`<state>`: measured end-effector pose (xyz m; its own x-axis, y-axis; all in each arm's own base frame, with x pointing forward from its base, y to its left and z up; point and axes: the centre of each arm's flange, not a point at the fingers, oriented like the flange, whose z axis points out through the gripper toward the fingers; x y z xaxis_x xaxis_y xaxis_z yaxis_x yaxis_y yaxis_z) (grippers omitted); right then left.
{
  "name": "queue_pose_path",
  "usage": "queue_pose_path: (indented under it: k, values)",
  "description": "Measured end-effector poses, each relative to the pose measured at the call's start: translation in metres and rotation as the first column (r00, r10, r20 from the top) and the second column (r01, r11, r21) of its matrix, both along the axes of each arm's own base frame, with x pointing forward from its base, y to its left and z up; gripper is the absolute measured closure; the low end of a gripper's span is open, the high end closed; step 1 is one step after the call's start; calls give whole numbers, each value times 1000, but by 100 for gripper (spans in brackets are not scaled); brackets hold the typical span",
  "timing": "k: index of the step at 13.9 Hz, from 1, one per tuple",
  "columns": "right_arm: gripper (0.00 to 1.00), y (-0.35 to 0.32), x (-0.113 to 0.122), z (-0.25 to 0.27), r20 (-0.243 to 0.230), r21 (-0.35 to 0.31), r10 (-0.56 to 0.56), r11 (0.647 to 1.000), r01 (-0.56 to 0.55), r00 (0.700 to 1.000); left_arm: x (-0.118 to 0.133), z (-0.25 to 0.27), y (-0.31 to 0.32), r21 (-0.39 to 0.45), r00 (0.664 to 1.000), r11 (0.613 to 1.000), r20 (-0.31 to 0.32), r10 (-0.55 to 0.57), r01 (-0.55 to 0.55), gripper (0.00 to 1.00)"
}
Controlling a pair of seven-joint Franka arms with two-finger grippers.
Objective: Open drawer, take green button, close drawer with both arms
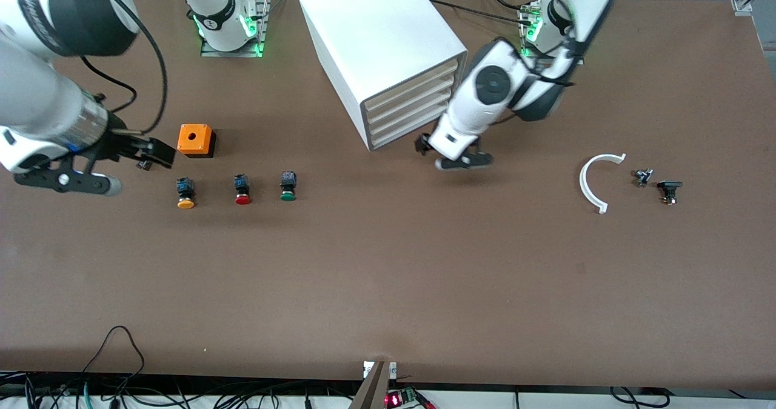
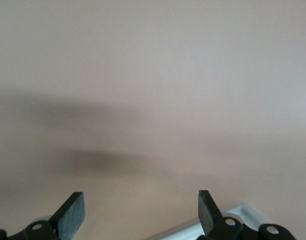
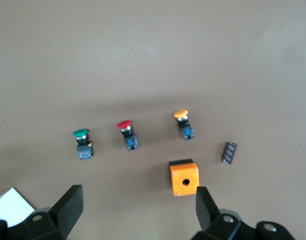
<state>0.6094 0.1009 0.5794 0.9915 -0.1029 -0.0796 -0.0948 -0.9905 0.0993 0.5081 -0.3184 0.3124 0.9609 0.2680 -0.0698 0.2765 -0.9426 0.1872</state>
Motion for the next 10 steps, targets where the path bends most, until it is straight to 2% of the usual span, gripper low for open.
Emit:
queue_pose_path:
  k: [2,4,7,10]
  values:
    - [0,-8,-13,22,12,3,43,999,-43,999,38,45,60,-21,991,994,77,106,-104,0]
    - [0,-29,-18,31,22,5,88,996,-88,996,59,90,114,-7,988,995,115,102,-102,0]
    - [0,-79,-14,29,18,-1,111,994,-111,994,74,173,188,46,997,999,78,-10,7,0]
    - [0,-106,-17,29,16,0,122,993,-122,992,72,253,241,66,991,990,41,-125,122,0]
